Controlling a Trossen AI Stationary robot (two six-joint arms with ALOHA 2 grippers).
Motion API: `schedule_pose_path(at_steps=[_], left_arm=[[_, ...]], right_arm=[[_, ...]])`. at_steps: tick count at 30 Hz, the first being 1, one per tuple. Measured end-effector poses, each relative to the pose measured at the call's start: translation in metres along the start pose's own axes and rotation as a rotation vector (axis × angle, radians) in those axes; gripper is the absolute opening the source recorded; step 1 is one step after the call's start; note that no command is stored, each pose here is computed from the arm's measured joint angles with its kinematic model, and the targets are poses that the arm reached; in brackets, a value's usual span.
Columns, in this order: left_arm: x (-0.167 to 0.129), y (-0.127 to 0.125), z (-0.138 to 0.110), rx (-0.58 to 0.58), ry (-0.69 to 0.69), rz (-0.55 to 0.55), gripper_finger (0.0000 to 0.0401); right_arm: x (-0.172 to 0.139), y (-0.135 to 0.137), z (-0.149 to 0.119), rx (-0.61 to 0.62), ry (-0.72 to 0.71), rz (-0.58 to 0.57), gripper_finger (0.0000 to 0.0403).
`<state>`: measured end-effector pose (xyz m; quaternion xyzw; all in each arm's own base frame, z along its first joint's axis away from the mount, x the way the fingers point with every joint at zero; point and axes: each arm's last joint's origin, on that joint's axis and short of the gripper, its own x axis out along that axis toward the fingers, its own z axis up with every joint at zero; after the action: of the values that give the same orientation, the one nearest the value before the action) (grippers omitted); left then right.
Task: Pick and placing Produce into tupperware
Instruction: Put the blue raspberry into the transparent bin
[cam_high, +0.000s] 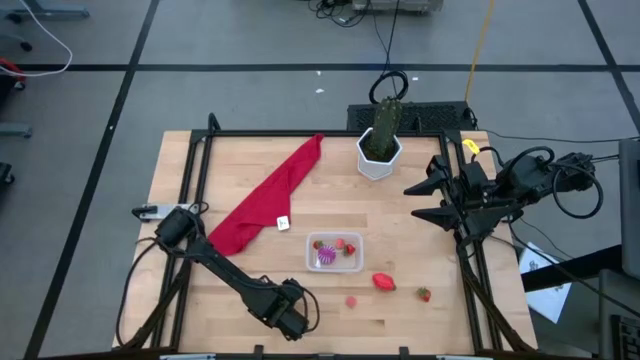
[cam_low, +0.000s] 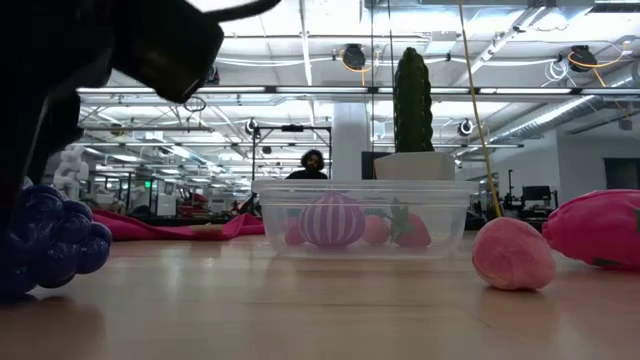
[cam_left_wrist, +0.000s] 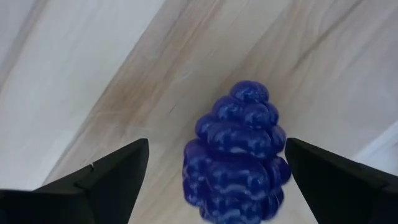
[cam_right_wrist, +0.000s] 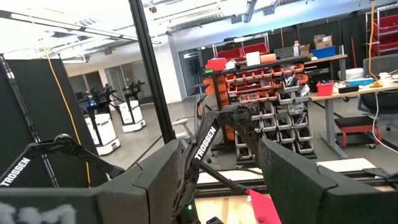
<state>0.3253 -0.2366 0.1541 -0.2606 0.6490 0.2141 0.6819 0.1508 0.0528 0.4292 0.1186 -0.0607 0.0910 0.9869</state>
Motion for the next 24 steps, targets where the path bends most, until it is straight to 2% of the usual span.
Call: schedule_pose_path(at_steps=[24], left_arm=[[0.0072,0.0079,0.0076,-0.003,0.012,0.019,0.0258]], right_arm=[[0.0001,0.0000,-0.0002,-0.001,0.001,-0.001,0.0208]])
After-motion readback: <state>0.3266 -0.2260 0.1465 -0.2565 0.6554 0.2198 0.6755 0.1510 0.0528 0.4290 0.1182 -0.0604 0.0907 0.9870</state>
